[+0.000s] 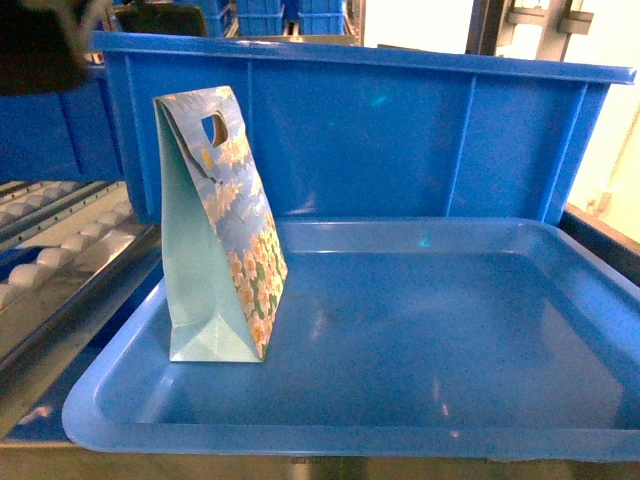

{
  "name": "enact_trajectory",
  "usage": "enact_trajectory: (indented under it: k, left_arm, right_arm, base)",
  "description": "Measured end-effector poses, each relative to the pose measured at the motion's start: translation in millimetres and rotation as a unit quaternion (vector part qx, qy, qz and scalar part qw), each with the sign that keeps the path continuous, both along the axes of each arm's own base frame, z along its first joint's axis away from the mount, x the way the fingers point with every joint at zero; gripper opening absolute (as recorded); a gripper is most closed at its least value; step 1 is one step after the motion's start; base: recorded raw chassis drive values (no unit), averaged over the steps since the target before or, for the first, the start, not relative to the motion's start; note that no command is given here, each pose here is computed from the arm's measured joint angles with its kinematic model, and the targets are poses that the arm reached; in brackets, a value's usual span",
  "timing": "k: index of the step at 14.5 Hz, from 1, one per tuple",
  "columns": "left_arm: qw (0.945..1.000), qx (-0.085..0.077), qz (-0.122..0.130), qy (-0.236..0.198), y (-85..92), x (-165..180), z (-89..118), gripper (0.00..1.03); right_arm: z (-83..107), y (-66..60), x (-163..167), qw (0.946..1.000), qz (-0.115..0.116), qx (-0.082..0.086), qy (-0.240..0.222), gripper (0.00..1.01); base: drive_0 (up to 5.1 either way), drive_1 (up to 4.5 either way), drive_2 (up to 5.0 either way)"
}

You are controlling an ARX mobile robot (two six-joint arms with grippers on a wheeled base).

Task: Move flower gift bag to table near conveyor

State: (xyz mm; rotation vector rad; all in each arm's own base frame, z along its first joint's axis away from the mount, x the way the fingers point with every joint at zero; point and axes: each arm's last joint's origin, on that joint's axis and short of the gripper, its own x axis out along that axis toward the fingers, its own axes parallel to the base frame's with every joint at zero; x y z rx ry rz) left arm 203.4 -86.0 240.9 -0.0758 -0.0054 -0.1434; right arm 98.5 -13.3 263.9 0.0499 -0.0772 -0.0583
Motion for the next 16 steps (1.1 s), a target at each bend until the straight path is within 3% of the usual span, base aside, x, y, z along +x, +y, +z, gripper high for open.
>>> enact_trajectory:
  k: [3, 5, 8, 10, 16]
  left_arm:
    - [0.9991, 0.014, 0.020, 0.033, -23.9, 22.2, -5.9, 0.98]
    - [0.9978, 0.021, 0.018, 0.061, -37.2, 34.5, -17.5, 0.98]
    - [0.9935, 0.040, 0.017, 0.105, -47.8, 48.1, -41.3, 0.98]
    - [0.9926, 0.042, 0.020, 0.112, -51.3, 47.7, -45.6, 0.98]
    - [0.9933, 0.037, 0.027, 0.107, -51.5, 46.7, -45.6, 0.35]
  right_arm:
    - [0.0, 0.1, 0.0, 1.0000, 0.001, 0.000, 0.000, 0.02]
    - [0.0, 0.1, 0.0, 1.0000, 0.001, 0.000, 0.000, 0.02]
    - [-0.2, 0.1, 0.0, 1.0000, 0.001, 0.000, 0.000, 0.02]
    - [-0.1, 0.1, 0.0, 1.0000, 0.001, 0.000, 0.000, 0.02]
    - [-0.1, 0.1, 0.0, 1.0000, 0.001, 0.000, 0.000, 0.02]
  base:
    - [0.0, 0.00, 0.0]
    - [0.0, 0.00, 0.0]
    - [0.0, 0.00, 0.0]
    - [0.0, 0.00, 0.0]
    - [0.0, 0.00, 0.0]
